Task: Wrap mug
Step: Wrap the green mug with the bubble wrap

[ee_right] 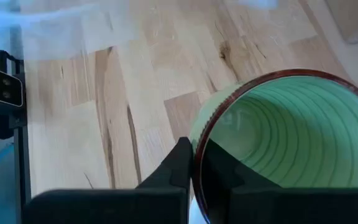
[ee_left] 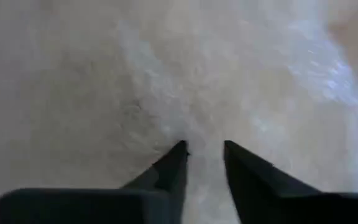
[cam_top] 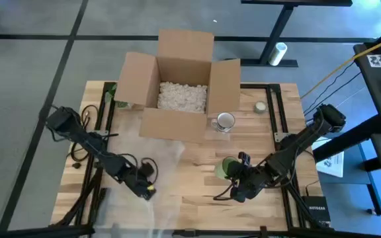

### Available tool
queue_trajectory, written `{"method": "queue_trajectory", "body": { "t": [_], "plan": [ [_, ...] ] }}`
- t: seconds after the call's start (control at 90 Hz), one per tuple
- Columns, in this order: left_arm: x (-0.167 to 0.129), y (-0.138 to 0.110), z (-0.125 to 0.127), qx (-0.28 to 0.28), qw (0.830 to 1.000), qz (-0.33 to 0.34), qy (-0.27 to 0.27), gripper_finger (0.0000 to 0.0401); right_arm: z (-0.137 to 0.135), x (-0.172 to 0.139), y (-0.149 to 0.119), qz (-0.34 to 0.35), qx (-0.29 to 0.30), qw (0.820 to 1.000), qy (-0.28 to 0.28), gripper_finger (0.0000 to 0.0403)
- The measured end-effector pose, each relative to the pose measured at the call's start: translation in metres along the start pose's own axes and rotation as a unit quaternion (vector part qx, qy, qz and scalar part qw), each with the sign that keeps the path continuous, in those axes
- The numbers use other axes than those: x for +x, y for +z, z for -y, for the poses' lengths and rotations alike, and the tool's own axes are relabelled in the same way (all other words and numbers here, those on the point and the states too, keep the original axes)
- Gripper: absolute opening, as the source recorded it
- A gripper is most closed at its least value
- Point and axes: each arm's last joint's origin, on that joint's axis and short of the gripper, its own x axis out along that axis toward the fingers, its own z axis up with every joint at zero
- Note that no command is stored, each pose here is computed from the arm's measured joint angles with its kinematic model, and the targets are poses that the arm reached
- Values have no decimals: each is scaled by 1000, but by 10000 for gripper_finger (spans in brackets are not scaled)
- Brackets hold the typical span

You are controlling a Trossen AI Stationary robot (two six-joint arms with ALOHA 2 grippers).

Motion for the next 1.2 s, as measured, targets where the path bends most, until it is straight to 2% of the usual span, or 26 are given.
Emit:
{"method": "queue_trajectory", "body": {
  "t": [0.044, 0.122, 0.278, 0.467, 0.7, 0.811, 0.978, 1.1, 1.2],
  "plan": [
    [3, 4, 7, 27, 999, 17, -19, 15, 0, 0, 0, 0, -2, 1000, 0, 0],
    [8, 13, 20, 55, 997, 43, -27, 5, 0, 0, 0, -1, -2, 1000, -1, 0],
    [15, 39, 35, 91, 993, 71, -32, 0, 1, 0, 0, 9, -4, 1000, -10, 0],
    [26, 69, 47, 134, 984, 97, -71, 0, -4, -9, 12, 57, -18, 998, -19, 0],
    [46, 95, 47, 146, 965, 169, -136, 0, -14, -23, 29, 90, -42, 995, 4, 0],
    [47, 99, 45, 140, 966, 172, -136, 0, -15, -26, 32, 92, -45, 995, 7, 0],
    [35, 99, 46, 132, 971, 176, -95, 0, -14, -26, 31, 86, -49, 995, 3, 0],
    [20, 98, 46, 137, 975, 176, -8, 0, -13, -26, 30, 80, -52, 995, -3, 0],
    [1, 96, 58, 158, 971, 171, 58, 0, -13, -26, 29, 79, -53, 995, -4, 0]
  ]
}}
